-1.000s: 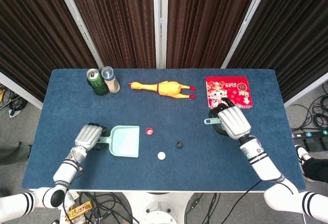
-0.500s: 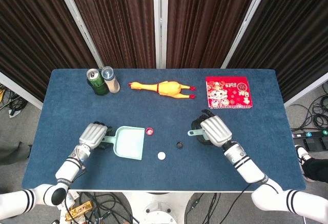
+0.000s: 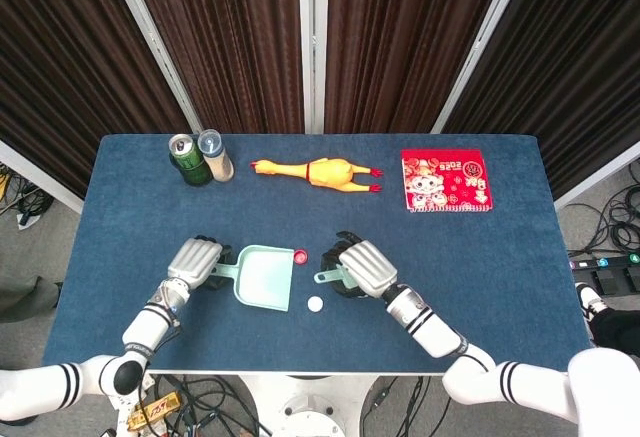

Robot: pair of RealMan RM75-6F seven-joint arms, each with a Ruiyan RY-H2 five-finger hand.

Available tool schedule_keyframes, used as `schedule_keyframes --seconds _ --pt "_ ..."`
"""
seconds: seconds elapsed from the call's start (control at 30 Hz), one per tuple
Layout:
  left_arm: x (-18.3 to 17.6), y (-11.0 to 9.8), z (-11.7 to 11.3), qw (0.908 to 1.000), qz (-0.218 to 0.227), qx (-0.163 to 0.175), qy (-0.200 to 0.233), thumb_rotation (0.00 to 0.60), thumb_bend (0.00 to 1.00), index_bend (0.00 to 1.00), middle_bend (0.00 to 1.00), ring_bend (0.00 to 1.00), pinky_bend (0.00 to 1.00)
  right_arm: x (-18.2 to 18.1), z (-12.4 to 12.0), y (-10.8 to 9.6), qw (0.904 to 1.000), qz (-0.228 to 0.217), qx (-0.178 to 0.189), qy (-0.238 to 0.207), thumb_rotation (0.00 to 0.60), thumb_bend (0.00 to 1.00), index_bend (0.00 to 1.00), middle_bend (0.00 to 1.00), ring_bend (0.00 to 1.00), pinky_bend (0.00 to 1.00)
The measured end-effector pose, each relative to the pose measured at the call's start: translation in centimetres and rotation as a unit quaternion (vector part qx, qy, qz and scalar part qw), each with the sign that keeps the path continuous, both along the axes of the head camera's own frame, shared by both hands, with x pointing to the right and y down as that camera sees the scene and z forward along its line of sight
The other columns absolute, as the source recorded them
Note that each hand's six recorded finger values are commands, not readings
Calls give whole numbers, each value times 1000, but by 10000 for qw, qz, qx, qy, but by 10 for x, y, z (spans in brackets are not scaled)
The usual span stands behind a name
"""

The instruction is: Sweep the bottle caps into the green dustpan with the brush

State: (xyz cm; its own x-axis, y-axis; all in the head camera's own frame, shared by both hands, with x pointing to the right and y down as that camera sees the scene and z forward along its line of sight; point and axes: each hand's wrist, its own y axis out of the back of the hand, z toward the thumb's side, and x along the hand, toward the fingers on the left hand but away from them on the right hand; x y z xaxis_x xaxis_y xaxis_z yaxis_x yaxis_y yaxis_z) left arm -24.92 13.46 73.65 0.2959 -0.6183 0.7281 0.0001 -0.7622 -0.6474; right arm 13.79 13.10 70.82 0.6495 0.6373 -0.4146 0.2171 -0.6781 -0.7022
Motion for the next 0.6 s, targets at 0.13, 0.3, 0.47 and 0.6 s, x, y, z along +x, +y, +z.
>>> schedule_keyframes --seconds 0.13,0.3,0.47,0.6 --pt "10 1 0 10000 43 -53 43 600 366 537 490 329 264 -17 4 5 9998 24 -69 -203 600 569 804 708 339 159" --pt "22 0 0 9999 61 -103 109 600 366 537 492 329 265 -34 4 7 9988 81 -154 -452 600 570 804 707 338 159" --pt "39 -2 1 9997 143 -115 172 600 366 537 493 329 265 -40 6 5 9982 136 -213 -547 600 571 803 708 339 159" --pt "53 -4 1 9994 227 -119 216 600 366 537 494 329 266 -41 6 5 9979 156 -236 -583 600 572 803 707 339 159"
